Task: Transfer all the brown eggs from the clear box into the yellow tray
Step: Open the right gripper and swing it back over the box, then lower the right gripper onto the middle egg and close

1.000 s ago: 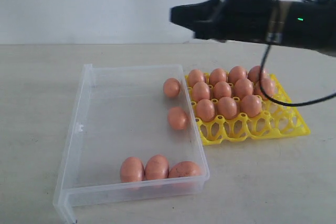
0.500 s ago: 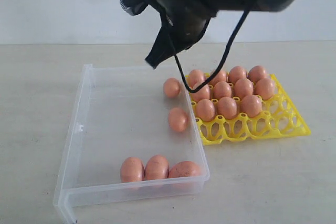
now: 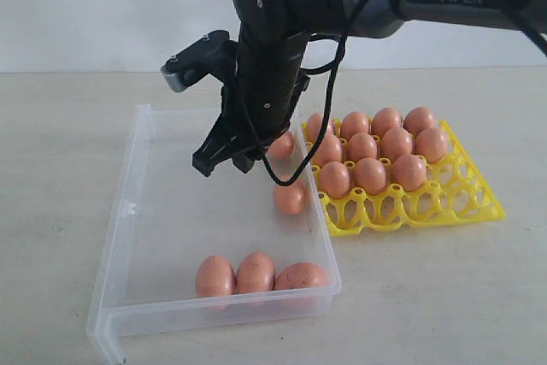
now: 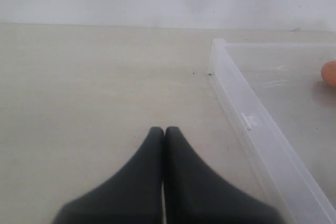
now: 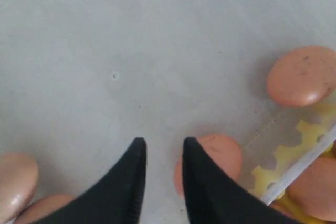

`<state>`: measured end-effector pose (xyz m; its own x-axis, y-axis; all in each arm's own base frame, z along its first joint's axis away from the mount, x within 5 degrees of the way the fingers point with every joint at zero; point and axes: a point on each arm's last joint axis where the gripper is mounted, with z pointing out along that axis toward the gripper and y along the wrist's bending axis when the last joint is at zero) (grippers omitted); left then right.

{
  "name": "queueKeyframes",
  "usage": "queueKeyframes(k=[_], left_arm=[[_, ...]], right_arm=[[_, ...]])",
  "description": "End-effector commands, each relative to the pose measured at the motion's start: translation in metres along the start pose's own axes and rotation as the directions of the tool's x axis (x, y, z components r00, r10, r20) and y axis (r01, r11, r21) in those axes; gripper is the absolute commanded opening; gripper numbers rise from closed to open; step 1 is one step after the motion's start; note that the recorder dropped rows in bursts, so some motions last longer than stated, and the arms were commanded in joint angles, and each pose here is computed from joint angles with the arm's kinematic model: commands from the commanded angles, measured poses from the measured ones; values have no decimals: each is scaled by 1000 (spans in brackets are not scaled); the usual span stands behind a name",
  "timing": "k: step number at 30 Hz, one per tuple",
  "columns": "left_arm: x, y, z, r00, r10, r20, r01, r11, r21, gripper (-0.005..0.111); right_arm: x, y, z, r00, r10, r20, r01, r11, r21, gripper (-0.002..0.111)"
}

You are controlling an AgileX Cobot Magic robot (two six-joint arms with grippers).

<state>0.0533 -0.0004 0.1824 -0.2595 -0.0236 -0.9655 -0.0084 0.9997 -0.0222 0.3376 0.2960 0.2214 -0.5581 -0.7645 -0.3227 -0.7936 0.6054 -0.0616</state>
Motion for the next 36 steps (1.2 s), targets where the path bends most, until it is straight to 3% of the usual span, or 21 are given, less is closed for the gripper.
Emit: queueKeyframes(k=[1, 4, 12, 25, 31, 36], left_arm=[[1, 0, 0, 1000, 1, -1, -1, 1000, 3, -4], [1, 0, 0, 1000, 1, -1, -1, 1000, 3, -4], [1, 0, 0, 1000, 1, -1, -1, 1000, 3, -4], [1, 0, 0, 1000, 1, -1, -1, 1000, 3, -4], [1, 0, 0, 1000, 1, -1, -1, 1000, 3, 8], [1, 0, 0, 1000, -26, -3, 26, 1000, 3, 10]], right_arm=[[1, -9, -1, 993, 116, -2, -116, 992, 53, 55], [4, -11, 5, 977, 212, -25, -209, 974, 81, 59], [11, -10, 29, 955, 278, -109, -269, 959, 91, 59], [13, -12, 55, 953, 275, -129, -263, 959, 103, 59], [10, -9, 50, 962, 255, -99, -248, 966, 77, 59], [10, -13, 48, 955, 281, -90, -272, 957, 105, 59]])
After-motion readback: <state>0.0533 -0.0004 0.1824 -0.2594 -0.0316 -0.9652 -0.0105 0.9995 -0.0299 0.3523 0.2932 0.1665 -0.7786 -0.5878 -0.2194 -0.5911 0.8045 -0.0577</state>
